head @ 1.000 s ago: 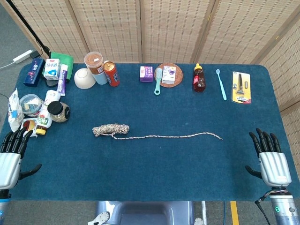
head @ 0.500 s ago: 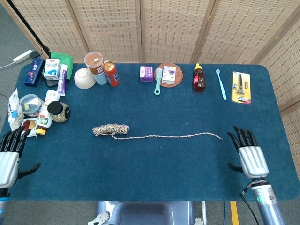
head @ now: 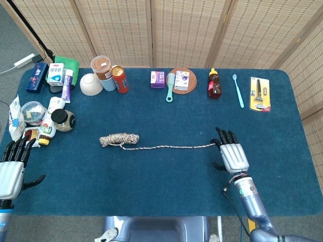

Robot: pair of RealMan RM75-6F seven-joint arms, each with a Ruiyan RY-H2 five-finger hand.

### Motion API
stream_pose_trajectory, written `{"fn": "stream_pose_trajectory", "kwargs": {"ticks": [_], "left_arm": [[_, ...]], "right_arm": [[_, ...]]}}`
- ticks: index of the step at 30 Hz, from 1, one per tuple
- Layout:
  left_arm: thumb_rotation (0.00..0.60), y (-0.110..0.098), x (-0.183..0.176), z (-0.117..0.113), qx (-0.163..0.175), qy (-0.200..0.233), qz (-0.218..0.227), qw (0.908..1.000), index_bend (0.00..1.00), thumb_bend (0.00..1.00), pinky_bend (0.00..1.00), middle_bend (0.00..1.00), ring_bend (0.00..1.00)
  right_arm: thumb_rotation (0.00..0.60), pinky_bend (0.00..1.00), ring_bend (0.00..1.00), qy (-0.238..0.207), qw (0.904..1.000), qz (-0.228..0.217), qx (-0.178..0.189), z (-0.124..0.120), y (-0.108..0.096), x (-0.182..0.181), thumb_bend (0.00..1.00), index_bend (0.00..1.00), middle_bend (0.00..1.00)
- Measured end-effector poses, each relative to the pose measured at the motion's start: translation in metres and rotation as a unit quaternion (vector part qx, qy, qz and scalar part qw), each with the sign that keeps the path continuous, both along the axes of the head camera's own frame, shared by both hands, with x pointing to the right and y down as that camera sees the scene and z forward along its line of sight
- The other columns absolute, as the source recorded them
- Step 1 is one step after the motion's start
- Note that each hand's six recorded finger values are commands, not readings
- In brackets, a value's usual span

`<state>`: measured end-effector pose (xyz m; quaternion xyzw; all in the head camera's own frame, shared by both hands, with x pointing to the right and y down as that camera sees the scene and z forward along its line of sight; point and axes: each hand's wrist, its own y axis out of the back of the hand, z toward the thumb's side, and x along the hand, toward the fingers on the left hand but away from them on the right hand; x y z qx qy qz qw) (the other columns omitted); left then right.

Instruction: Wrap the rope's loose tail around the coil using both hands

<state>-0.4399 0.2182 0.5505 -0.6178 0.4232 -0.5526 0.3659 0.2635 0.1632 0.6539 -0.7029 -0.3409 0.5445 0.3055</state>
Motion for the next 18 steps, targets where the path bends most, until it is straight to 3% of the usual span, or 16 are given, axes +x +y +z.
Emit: {"fn": "stream_pose_trajectory", "kwargs": {"ticks": [10, 18], "left_arm": [[0.600, -0.002, -0.002, 0.001, -0.005, 0.002, -0.005, 1.0000, 0.00, 0.07, 0.00, 0.00, 0.00], [0.600, -0.004, -0.003, 0.002, -0.007, 0.006, -0.004, 0.9999, 0.00, 0.07, 0.00, 0.00, 0.00]], "right_arm": [[0.600, 0.00, 0.00, 0.013, 0.9995, -0.019, -0.020, 0.031, -0.010, -0.063, 0.39, 0.29, 0.00], [0.600, 0.00, 0.00, 0.025, 0.9987, -0.027, -0.036, 0.050, -0.009, -0.086, 0.39, 0.34, 0.00]]}}
